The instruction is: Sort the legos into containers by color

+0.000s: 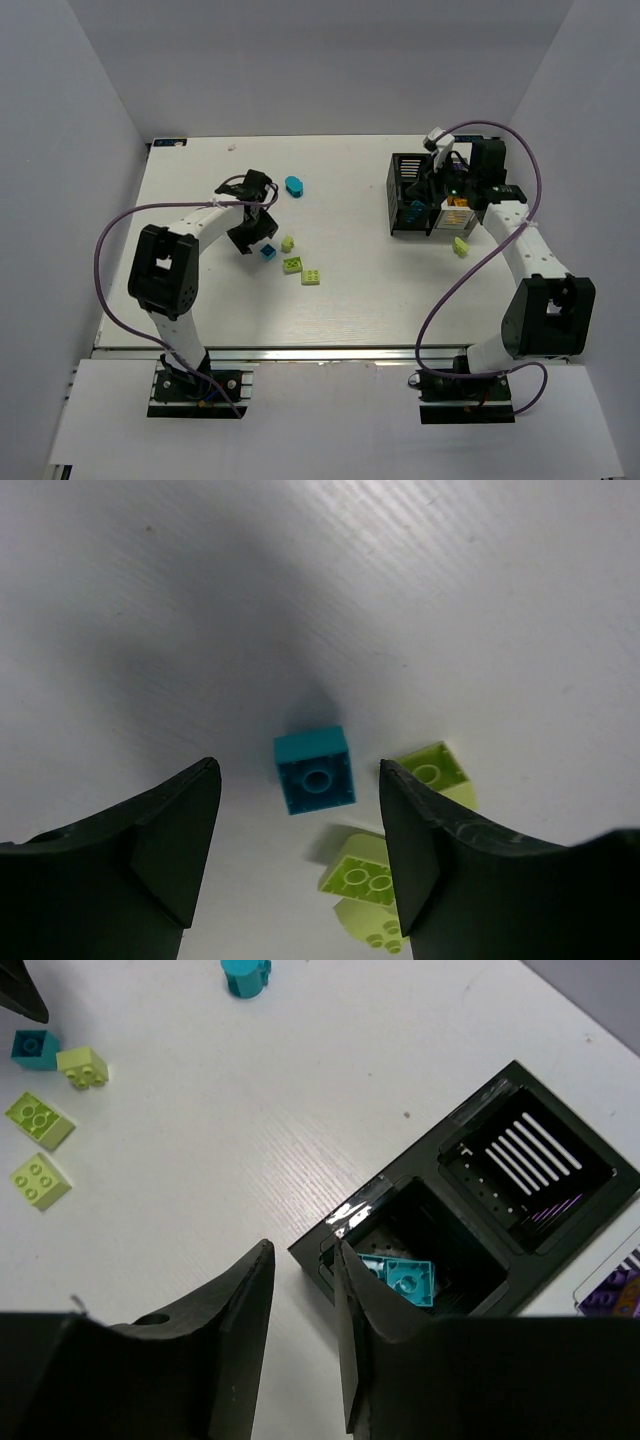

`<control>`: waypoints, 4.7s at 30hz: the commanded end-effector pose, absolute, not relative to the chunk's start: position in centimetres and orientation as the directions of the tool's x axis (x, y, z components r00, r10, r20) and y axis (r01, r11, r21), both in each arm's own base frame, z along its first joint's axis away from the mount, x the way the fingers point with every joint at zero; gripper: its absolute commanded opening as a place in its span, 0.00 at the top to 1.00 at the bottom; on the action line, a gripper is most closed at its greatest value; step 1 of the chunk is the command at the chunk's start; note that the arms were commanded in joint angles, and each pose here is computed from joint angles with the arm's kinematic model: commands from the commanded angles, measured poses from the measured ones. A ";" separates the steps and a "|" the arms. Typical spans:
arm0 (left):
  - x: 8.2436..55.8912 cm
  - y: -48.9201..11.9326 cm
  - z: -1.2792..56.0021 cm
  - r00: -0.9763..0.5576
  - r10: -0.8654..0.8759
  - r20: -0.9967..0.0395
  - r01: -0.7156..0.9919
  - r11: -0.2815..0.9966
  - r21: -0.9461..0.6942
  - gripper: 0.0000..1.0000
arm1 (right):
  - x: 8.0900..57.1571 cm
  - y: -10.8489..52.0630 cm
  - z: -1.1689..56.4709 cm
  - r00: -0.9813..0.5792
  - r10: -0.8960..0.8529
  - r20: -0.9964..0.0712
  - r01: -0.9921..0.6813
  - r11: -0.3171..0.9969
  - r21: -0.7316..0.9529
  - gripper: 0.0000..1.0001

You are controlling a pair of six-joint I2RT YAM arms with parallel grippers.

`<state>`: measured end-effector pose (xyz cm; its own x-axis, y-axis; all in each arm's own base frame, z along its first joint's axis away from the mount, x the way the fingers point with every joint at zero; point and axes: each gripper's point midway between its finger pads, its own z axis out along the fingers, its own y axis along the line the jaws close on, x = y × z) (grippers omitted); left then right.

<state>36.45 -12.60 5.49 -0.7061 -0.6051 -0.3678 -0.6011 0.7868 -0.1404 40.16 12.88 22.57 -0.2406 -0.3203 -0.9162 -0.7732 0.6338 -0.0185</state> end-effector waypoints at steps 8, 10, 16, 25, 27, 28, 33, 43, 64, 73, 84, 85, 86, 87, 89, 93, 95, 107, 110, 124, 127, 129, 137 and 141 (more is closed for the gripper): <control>35.7 -12.5 4.6 -0.728 -0.607 -0.319 -0.617 0.783 -0.082 0.30 | 40.1 13.1 23.5 -0.212 -0.286 -0.934 -0.780 0.625 -0.014 0.60; 36.0 -12.8 4.2 -0.729 -0.608 -0.315 -0.615 0.783 -0.089 0.30 | 40.1 13.1 23.4 -0.217 -0.286 -0.934 -0.780 0.625 -0.010 0.60; 36.6 -13.5 3.5 -0.742 -0.599 -0.302 -0.602 0.793 -0.092 0.31 | 39.7 12.9 23.0 -0.225 -0.285 -0.932 -0.779 0.626 -0.004 0.60; 36.6 -13.7 3.4 -0.750 -0.591 -0.297 -0.593 0.800 -0.096 0.36 | 39.6 12.9 22.5 -0.241 -0.283 -0.928 -0.781 0.625 0.012 0.60; 36.0 -13.7 3.4 -0.757 -0.587 -0.288 -0.587 0.804 -0.094 0.36 | 39.6 12.9 22.4 -0.247 -0.283 -0.927 -0.782 0.623 0.019 0.60; 35.8 -13.6 3.5 -0.759 -0.584 -0.286 -0.585 0.806 -0.093 0.36 | 39.6 12.9 22.4 -0.248 -0.282 -0.927 -0.782 0.623 0.020 0.60; 34.3 -11.8 4.6 -0.756 -0.563 -0.334 -0.585 0.810 -0.042 0.23 | 39.6 13.0 22.3 -0.254 -0.281 -0.925 -0.782 0.622 0.025 0.60; 32.8 -13.3 2.6 -0.885 -0.390 -0.255 -0.387 0.920 -0.066 0.23 | 39.4 13.2 22.3 -0.265 -0.271 -0.925 -0.787 0.616 0.045 0.58; 33.5 -15.1 3.3 -0.907 -0.334 -0.257 -0.308 0.941 -0.140 0.68 | 38.8 13.2 22.4 -0.272 -0.269 -0.924 -0.789 0.612 0.054 0.57; 35.3 -20.2 11.4 -0.855 -0.386 -0.346 -0.212 0.869 -0.447 0.77 | 34.9 16.5 21.0 -0.359 -0.282 -0.890 -0.874 0.437 0.214 0.15; 37.8 -29.5 21.3 -0.753 -0.646 -0.126 -0.215 0.422 -0.881 0.79 | 29.7 26.3 23.3 -0.512 -0.061 -0.857 -0.803 0.388 0.452 0.11; 38.0 -29.9 21.7 -0.750 -0.653 -0.105 -0.220 0.396 -0.892 0.79 | 30.1 26.8 23.8 -0.481 -0.050 -0.875 -0.811 0.403 0.423 0.11; 38.1 -30.4 22.2 -0.745 -0.664 -0.070 -0.235 0.358 -0.904 0.79 | 30.4 27.2 24.2 -0.483 -0.041 -0.875 -0.804 0.416 0.425 0.11; 38.2 -30.9 22.7 -0.745 -0.665 -0.058 -0.229 0.336 -0.914 0.79 | 30.4 27.8 24.3 -0.486 -0.041 -0.873 -0.800 0.423 0.426 0.11; 38.6 -31.7 23.3 -0.741 -0.671 -0.022 -0.241 0.297 -0.924 0.79 | 31.4 27.8 24.1 -0.490 -0.020 -0.871 -0.770 0.478 0.422 0.16; 39.5 -33.5 24.1 -0.758 -0.651 -0.034 -0.212 0.296 -0.931 0.80 | 32.5 27.1 26.5 -0.361 -0.033 -0.932 -0.804 0.517 0.293 0.22; 40.4 -34.9 24.7 -0.772 -0.633 -0.052 -0.182 0.299 -0.937 0.80 | 33.4 25.3 28.1 -0.258 -0.063 -0.964 -0.797 0.578 0.176 0.25; 42.2 -47.4 26.3 -0.865 -0.410 -0.287 0.182 0.276 -0.944 0.83 | 37.6 7.4 34.4 0.015 -0.052 -0.999 -0.471 0.881 -0.053 1.00; 43.3 -49.6 25.2 -0.846 -0.376 -0.378 0.254 0.339 -0.906 0.83 | 37.5 6.1 33.8 -0.010 -0.044 -0.999 -0.447 0.894 -0.035 1.00; 46.3 -52.0 21.6 -0.711 -0.338 -0.617 0.380 0.553 -0.741 0.74 | 36.8 5.5 31.3 -0.081 -0.015 -0.997 -0.468 0.883 0.024 0.97; 47.2 -52.3 21.4 -0.670 -0.346 -0.657 0.398 0.579 -0.711 0.72 | 36.6 5.7 31.0 -0.091 -0.011 -0.996 -0.481 0.876 0.034 0.97; 47.6 -52.7 21.6 -0.650 -0.349 -0.676 0.414 0.583 -0.699 0.70 | 36.4 5.8 30.7 -0.102 -0.010 -0.995 -0.486 0.873 0.041 0.96; 47.7 -53.2 20.7 -0.634 -0.334 -0.697 0.423 0.605 -0.675 0.58 | 36.2 5.7 29.5 -0.130 -0.003 -0.991 -0.485 0.872 0.061 0.93; 47.8 -53.1 20.8 -0.628 -0.330 -0.705 0.426 0.612 -0.666 0.49 | 36.2 5.6 29.3 -0.134 -0.003 -0.991 -0.485 0.872 0.063 0.92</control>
<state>47.62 -53.02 18.33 -0.6690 -0.3184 -0.6716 0.3934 0.6149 -0.6835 36.49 5.53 28.53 -0.1633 -0.0033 -0.9866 -0.4727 0.8780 0.0754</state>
